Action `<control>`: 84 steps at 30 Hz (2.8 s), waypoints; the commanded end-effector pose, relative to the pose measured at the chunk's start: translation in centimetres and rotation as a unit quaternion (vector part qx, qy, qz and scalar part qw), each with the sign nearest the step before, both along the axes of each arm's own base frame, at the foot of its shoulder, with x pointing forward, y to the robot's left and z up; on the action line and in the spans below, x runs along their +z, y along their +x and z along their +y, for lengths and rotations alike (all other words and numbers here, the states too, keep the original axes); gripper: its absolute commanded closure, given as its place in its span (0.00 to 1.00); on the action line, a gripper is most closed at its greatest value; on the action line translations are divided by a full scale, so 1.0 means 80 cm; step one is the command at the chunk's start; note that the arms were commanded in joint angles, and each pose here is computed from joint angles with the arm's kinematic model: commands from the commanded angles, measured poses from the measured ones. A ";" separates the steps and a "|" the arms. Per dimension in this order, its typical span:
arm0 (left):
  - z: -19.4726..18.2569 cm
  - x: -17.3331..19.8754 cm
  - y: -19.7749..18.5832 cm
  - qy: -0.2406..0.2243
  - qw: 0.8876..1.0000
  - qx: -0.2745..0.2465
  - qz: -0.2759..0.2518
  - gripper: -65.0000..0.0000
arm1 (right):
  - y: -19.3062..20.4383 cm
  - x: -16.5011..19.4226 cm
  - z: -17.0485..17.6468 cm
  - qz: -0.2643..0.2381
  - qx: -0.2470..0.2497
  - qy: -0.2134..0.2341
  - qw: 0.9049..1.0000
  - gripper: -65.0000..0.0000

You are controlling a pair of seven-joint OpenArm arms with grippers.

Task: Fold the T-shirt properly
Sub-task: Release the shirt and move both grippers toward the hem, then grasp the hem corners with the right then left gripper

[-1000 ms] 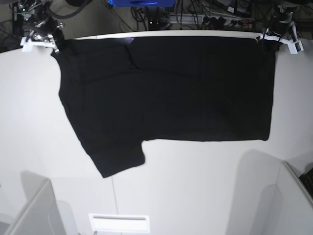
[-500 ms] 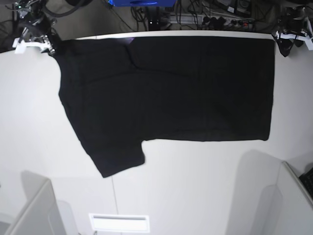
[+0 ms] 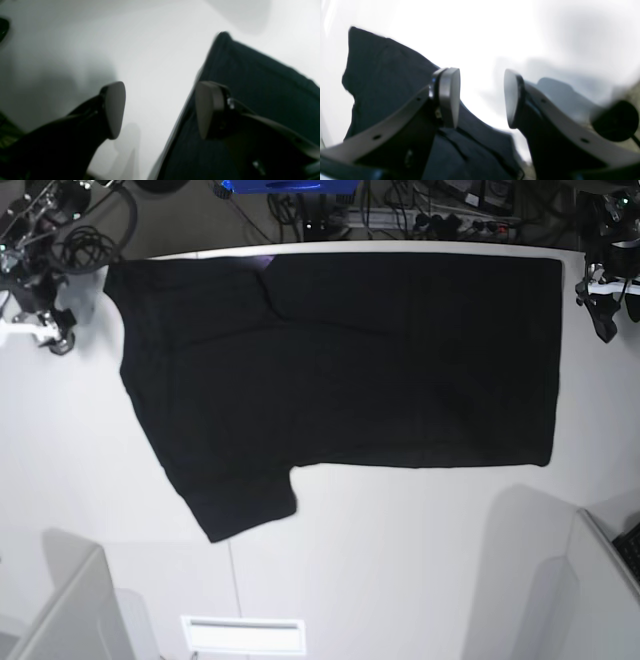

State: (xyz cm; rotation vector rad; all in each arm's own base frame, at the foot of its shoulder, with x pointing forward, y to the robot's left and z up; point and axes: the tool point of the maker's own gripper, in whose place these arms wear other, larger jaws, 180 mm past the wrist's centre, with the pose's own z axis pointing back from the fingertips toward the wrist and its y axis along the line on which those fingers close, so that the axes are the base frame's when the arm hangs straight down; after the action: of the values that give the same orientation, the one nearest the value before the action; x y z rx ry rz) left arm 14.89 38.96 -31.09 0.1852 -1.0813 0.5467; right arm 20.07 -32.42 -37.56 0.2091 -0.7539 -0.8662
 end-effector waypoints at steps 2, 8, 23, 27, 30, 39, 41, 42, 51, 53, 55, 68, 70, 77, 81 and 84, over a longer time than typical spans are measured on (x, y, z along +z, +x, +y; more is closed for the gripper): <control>0.007 0.023 0.015 0.020 0.999 -0.004 -0.028 0.37 | 0.038 0.011 0.000 -0.014 0.037 -0.018 0.999 0.58; 0.010 0.041 0.040 0.026 0.998 -0.007 -0.060 0.94 | 0.120 -0.002 0.050 -0.014 0.135 -0.011 0.991 0.58; 0.010 0.043 0.050 0.032 0.998 -0.022 -0.056 0.53 | 0.282 0.039 0.141 -0.068 0.262 -0.040 0.962 0.51; 0.012 0.040 0.048 0.031 0.998 -0.020 -0.053 0.29 | 0.314 0.027 0.158 -0.038 0.299 -0.062 0.951 0.37; 0.015 0.034 0.045 0.026 0.998 -0.015 -0.048 0.26 | 0.332 0.015 0.158 -0.030 0.297 -0.072 0.952 0.36; 0.018 0.026 0.042 0.020 0.999 -0.010 -0.042 0.26 | 0.363 -0.024 0.161 0.004 0.360 -0.146 0.921 0.37; 0.018 0.026 0.042 0.020 0.999 -0.010 -0.042 0.26 | 0.364 -0.032 0.168 0.012 0.367 -0.156 0.917 0.37; 0.018 0.026 0.042 0.020 0.999 -0.010 -0.042 0.26 | 0.363 -0.035 0.168 0.018 0.371 -0.162 0.914 0.37; 0.018 0.023 0.041 0.017 0.999 -0.009 -0.040 0.26 | 0.350 -0.056 0.194 0.031 0.392 -0.159 0.906 0.37; 0.020 0.016 0.038 0.012 0.999 -0.006 -0.035 0.26 | 0.347 -0.059 0.196 0.033 0.393 -0.157 0.905 0.37; 0.021 0.014 0.037 0.010 0.999 -0.004 -0.034 0.26 | 0.344 -0.063 0.196 0.034 0.393 -0.156 0.905 0.39; 0.011 0.004 0.076 -0.001 0.999 -0.039 -0.033 0.26 | 0.348 -0.060 0.195 0.022 0.387 -0.163 0.908 1.00; 0.016 0.006 0.089 -0.001 0.998 -0.041 -0.039 0.26 | 0.348 -0.060 0.196 0.023 0.387 -0.162 0.907 1.00; 0.035 -0.009 0.143 -0.034 0.999 -0.041 -0.001 0.26 | 0.348 -0.060 0.196 0.023 0.387 -0.162 0.907 1.00; 0.048 -0.013 0.175 -0.002 0.999 -0.030 0.029 0.26 | 0.349 -0.059 0.196 0.022 0.387 -0.163 0.907 1.00; 0.034 -0.030 0.205 0.011 0.997 -0.052 0.062 0.26 | 0.349 -0.059 0.196 0.022 0.386 -0.161 0.908 1.00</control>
State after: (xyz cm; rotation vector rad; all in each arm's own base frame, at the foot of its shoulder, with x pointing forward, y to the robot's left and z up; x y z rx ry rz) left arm 30.33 41.06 -35.47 0.1650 -0.9132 0.4350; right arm 46.80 -16.40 -43.69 0.1779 -0.6517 0.0103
